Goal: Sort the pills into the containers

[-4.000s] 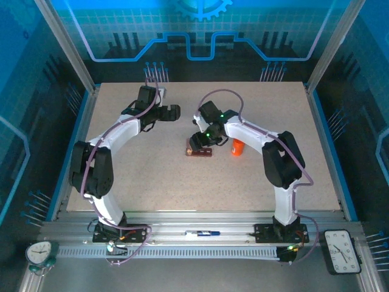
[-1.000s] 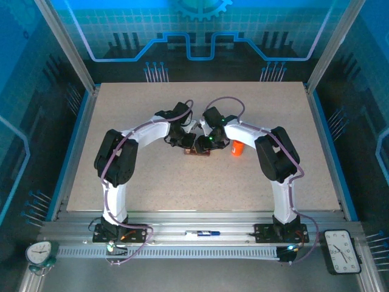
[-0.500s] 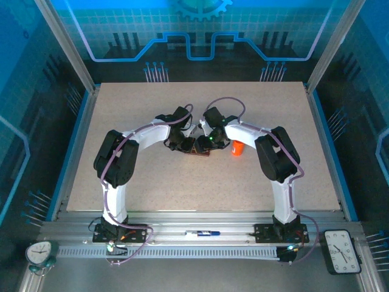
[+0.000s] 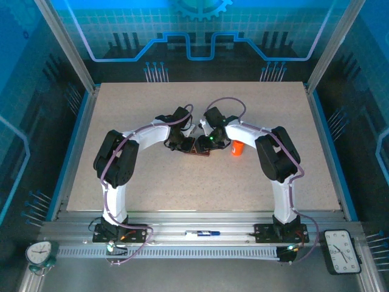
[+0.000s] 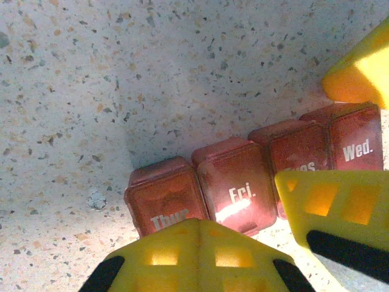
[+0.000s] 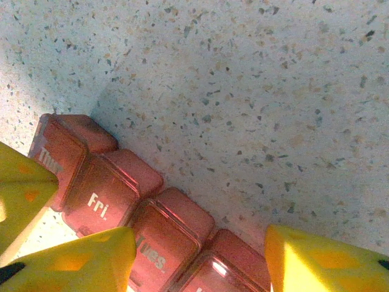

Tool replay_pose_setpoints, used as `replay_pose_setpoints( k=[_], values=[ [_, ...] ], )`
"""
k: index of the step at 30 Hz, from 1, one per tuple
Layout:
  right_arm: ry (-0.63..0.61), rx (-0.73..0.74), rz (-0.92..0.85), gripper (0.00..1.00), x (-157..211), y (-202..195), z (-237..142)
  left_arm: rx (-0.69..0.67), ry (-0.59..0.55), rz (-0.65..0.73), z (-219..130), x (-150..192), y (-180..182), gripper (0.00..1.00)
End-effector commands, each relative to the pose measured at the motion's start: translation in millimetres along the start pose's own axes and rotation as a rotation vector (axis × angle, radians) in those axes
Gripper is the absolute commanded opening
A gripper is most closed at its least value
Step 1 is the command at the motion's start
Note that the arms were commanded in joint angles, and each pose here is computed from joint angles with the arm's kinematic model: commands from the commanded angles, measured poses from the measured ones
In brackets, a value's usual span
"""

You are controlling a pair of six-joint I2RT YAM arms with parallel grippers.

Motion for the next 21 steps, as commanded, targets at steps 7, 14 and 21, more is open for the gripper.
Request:
replay_pose_setpoints(
  k=[7, 14, 21],
  values=[
    [0.137, 0.154, 0.068, 0.59, 39.5, -44.9, 32.0, -0.029, 0.042, -0.022, 11.4, 19.7, 5.0, 0.02],
    [0.093, 0.093, 0.050, 0.60, 15.4, -25.8, 7.3, -0.024, -0.074, -0.001, -13.0, -12.0, -0.3, 0.17],
    [-0.065, -0.050, 0.033, 0.65, -44.3, 15.2, -67.0, -0.071, -0.340, 0.007, -80.0, -68.9, 0.3, 0.45]
  ],
)
Point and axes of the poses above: each hand's point on the last joint's axis, 136 mm out from that joint toward the fingers, its own z axis out along the fingers, its own y axis along the line the jaws close on, x = y × z, the point moved 2 cm from there along -z, back along the fingers, and after that the axes turned 9 degrees about z, right-handed, at the moved point
